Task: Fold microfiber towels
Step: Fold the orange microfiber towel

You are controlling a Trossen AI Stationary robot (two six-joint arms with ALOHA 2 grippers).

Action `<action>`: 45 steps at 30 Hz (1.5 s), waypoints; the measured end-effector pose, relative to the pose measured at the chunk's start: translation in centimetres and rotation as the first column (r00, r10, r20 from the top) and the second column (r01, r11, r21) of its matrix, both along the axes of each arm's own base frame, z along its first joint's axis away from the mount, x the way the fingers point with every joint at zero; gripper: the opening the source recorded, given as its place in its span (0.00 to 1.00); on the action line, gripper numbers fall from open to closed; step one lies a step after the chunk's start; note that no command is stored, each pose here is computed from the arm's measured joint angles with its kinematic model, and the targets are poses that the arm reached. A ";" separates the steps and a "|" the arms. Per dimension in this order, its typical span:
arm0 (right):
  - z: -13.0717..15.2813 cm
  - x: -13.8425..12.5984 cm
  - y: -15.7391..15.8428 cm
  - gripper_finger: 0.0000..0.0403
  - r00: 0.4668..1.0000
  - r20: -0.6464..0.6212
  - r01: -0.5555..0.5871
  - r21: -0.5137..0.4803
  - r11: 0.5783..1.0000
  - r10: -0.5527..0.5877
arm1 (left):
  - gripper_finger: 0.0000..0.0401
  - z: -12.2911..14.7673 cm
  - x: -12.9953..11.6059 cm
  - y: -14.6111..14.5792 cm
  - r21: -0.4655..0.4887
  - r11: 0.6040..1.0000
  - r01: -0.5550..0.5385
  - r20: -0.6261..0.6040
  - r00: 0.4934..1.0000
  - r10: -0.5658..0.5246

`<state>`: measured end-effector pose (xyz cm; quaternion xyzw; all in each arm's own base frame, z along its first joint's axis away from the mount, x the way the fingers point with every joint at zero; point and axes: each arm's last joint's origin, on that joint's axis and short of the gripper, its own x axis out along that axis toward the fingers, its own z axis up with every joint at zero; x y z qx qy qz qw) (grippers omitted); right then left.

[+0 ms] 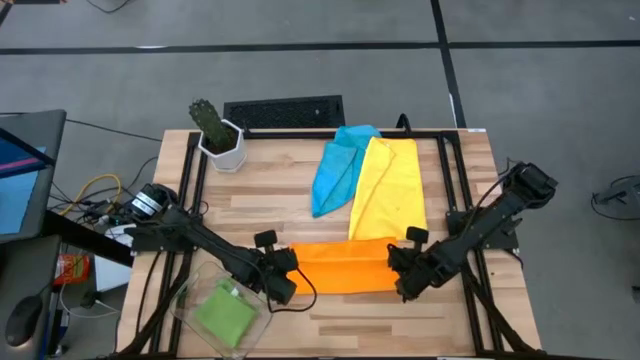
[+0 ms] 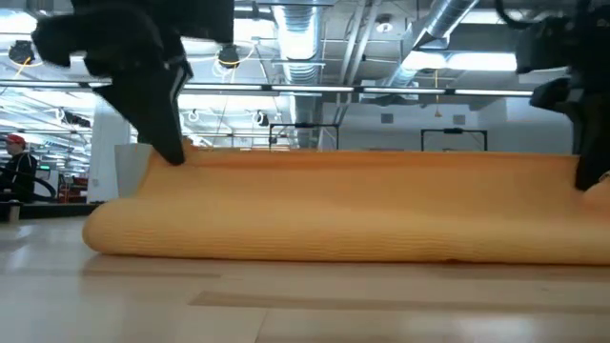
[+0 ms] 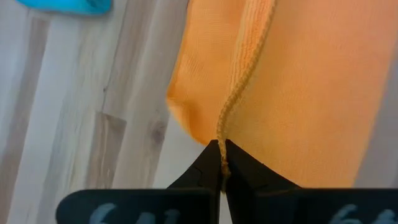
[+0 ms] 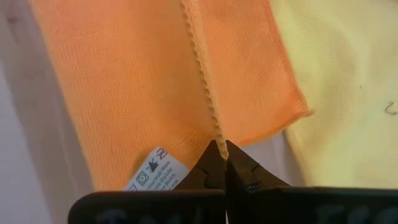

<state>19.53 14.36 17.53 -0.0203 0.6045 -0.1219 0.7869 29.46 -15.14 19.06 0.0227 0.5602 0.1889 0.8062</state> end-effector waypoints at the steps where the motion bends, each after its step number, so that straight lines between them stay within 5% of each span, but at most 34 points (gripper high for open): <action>1: 0.0 0.1 -0.2 0.02 1.000 -0.007 -0.007 -0.002 1.000 0.007 | 0.00 -0.2 0.0 0.1 0.000 1.000 -0.011 0.001 1.000 0.011; 29: -1.8 0.8 -3.2 0.08 0.997 -0.056 0.057 -0.002 0.998 -0.057 | 0.00 -1.4 0.7 1.8 -0.012 0.998 -0.057 0.031 0.998 0.057; 35: -1.8 1.1 -3.7 0.19 0.995 -0.058 0.075 -0.002 0.997 -0.075 | 0.03 -1.4 0.9 1.6 -0.056 0.997 -0.051 0.043 0.998 0.054; 45: -1.8 1.4 -4.3 0.44 0.993 -0.050 0.104 -0.017 0.994 -0.105 | 0.30 -1.4 0.9 1.7 -0.083 0.994 -0.076 0.038 0.996 0.079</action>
